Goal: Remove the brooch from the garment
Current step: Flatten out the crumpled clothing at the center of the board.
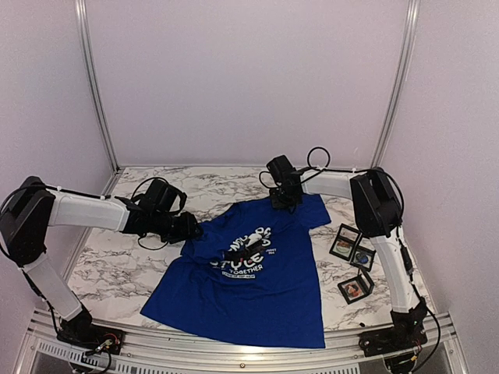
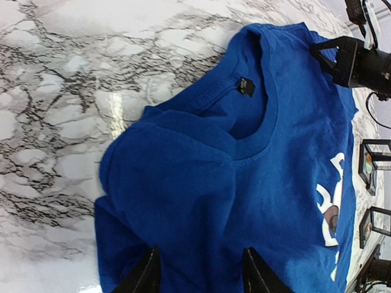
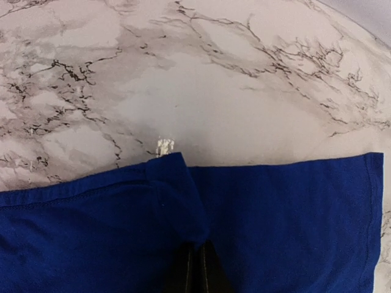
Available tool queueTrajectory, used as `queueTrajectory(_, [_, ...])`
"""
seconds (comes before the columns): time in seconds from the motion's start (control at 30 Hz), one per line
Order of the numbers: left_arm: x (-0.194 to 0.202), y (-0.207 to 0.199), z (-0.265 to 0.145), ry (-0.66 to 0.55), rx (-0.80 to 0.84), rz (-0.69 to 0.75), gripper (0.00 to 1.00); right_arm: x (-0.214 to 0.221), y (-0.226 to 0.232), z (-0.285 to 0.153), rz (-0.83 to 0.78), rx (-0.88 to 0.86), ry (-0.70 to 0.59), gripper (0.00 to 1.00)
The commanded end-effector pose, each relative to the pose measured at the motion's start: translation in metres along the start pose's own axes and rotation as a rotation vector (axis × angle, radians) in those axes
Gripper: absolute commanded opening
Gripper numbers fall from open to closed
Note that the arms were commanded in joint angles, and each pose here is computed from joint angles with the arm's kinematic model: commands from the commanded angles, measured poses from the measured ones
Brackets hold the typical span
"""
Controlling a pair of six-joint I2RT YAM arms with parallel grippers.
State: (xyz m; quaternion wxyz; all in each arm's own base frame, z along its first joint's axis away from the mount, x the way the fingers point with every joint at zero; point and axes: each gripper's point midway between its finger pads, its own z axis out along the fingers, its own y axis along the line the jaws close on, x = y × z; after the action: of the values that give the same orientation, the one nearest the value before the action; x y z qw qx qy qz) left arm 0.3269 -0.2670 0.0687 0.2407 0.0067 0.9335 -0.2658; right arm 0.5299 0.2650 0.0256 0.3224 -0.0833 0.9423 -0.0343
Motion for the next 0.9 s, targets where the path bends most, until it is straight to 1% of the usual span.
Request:
queueTrajectory(0.0, [-0.025, 0.034, -0.013, -0.101, -0.132, -0.064, 0.49, 0.007, -0.014, 0.014, 0.035, 0.031, 0.046, 0.04])
queueTrajectory(0.1, [-0.033, 0.043, -0.014, -0.118, -0.144, -0.080, 0.49, 0.007, -0.014, 0.014, 0.036, 0.027, 0.046, 0.04])
queueTrajectory(0.17, [-0.033, 0.048, -0.013, -0.108, -0.140, -0.099, 0.49, 0.006, -0.015, 0.014, 0.038, 0.028, 0.045, 0.04])
queueTrajectory(0.33, [-0.023, 0.056, 0.000, -0.023, -0.159, -0.077, 0.38, 0.004, -0.018, 0.014, 0.045, 0.026, 0.045, 0.04])
queueTrajectory(0.43, [-0.014, 0.059, 0.002, 0.006, -0.165, -0.071, 0.34, 0.004, -0.019, 0.013, 0.047, 0.025, 0.045, 0.04])
queueTrajectory(0.6, [0.001, 0.063, 0.005, 0.055, -0.194, -0.038, 0.34, 0.001, -0.019, 0.011, 0.047, 0.022, 0.039, 0.04])
queueTrajectory(0.7, [0.003, 0.058, 0.012, 0.077, -0.199, -0.008, 0.34, -0.001, -0.019, 0.009, 0.050, 0.019, 0.034, 0.04])
queueTrajectory(0.87, [0.005, 0.057, 0.023, 0.095, -0.281, 0.079, 0.36, -0.004, -0.018, 0.006, 0.054, 0.011, 0.028, 0.04])
